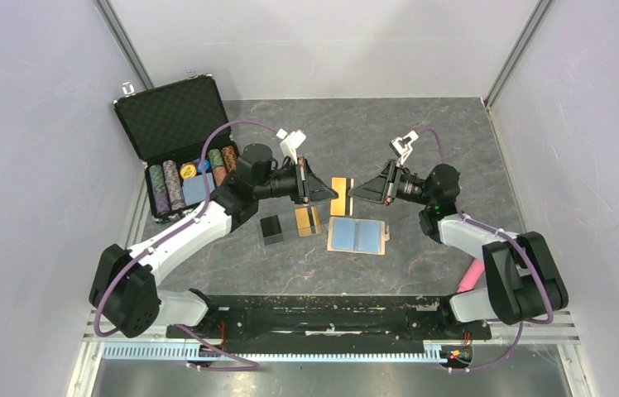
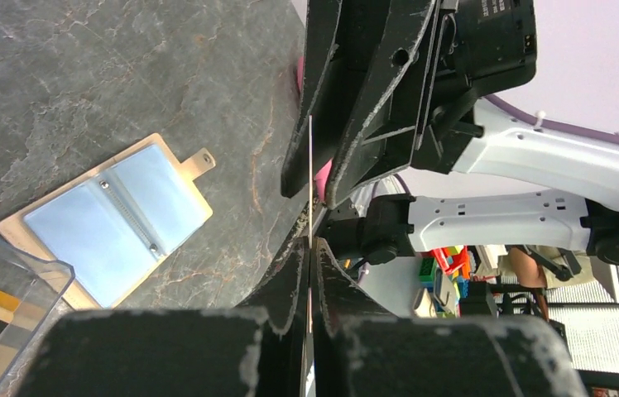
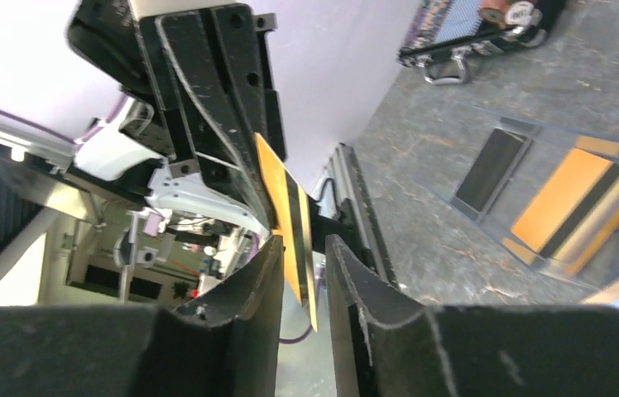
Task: Put the credit cards into the card holder
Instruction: Insert the credit card into the card holder.
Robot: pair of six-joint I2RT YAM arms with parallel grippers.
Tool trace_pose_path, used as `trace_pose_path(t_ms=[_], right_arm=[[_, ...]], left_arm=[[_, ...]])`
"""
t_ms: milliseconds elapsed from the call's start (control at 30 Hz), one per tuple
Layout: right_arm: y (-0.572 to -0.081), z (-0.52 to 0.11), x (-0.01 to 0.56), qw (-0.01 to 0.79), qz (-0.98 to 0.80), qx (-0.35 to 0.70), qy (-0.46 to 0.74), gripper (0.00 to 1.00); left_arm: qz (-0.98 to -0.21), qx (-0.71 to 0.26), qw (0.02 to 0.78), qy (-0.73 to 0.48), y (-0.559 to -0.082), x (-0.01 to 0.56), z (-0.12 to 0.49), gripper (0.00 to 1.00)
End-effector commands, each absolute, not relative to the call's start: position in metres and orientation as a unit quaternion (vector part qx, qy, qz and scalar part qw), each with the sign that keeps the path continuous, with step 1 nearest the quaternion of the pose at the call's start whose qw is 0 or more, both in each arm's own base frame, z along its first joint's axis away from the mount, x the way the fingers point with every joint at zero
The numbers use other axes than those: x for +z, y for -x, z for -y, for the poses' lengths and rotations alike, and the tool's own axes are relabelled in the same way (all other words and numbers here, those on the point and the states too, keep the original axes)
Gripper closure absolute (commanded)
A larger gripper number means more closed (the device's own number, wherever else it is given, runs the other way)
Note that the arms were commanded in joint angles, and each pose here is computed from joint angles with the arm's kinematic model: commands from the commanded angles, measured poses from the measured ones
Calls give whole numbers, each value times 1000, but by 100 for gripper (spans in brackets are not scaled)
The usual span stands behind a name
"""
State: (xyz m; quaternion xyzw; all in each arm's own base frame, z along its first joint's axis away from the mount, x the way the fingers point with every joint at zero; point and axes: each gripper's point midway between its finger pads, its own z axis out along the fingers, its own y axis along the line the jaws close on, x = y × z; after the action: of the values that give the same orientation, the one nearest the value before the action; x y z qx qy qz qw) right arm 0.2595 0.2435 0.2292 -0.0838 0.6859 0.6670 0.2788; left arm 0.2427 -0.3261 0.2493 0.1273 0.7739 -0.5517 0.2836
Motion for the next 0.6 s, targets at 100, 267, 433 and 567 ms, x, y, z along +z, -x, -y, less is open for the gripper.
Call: trace_pose_path(t_ms=[100, 267, 433, 567], right_arm=[[-232, -250, 272, 271, -605, 738, 126, 87], [-231, -255, 269, 261, -608, 738, 130, 100], [-250, -255, 244, 273, -659, 692, 115, 100], [-280, -233, 183, 288, -779, 550, 92, 100]], left_arm=[[-751, -579, 290, -130, -238, 267, 328, 94], [-752, -577, 291, -128, -240, 266, 329, 78], [-763, -562, 299, -114, -248, 260, 327, 63], [-792, -531, 288, -93, -259, 242, 326, 62]])
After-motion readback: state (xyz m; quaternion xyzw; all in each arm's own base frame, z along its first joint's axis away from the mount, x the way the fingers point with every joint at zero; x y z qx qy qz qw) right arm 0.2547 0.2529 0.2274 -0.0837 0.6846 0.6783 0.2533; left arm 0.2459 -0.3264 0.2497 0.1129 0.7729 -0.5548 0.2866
